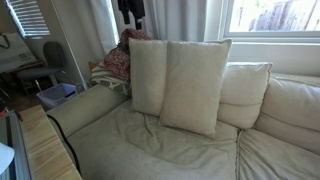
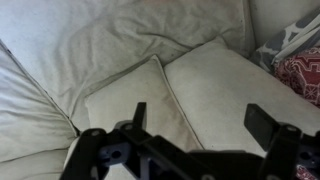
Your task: Pick up the pillows and place them upright
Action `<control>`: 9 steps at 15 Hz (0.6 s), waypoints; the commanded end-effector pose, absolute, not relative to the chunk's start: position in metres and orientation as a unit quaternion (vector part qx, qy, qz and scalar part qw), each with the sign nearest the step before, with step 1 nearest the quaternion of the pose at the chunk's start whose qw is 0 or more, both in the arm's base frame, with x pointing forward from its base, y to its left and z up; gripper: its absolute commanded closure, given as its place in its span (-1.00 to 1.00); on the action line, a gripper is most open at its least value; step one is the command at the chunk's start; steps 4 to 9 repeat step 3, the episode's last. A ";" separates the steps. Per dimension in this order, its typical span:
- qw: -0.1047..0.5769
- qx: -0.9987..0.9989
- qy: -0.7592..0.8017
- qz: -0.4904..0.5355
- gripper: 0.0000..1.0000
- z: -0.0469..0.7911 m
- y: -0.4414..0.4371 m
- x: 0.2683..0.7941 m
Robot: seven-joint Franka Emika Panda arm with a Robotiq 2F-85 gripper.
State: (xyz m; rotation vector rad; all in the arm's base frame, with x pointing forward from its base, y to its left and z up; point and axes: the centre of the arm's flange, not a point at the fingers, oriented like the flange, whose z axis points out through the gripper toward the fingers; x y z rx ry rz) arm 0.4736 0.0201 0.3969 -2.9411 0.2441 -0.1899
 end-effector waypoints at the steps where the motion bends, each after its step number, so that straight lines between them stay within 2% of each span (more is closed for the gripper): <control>1: 0.092 -0.990 0.081 -0.065 -1.00 0.398 0.020 0.471; 9: 0.091 -0.991 0.079 -0.065 -1.00 0.398 0.020 0.469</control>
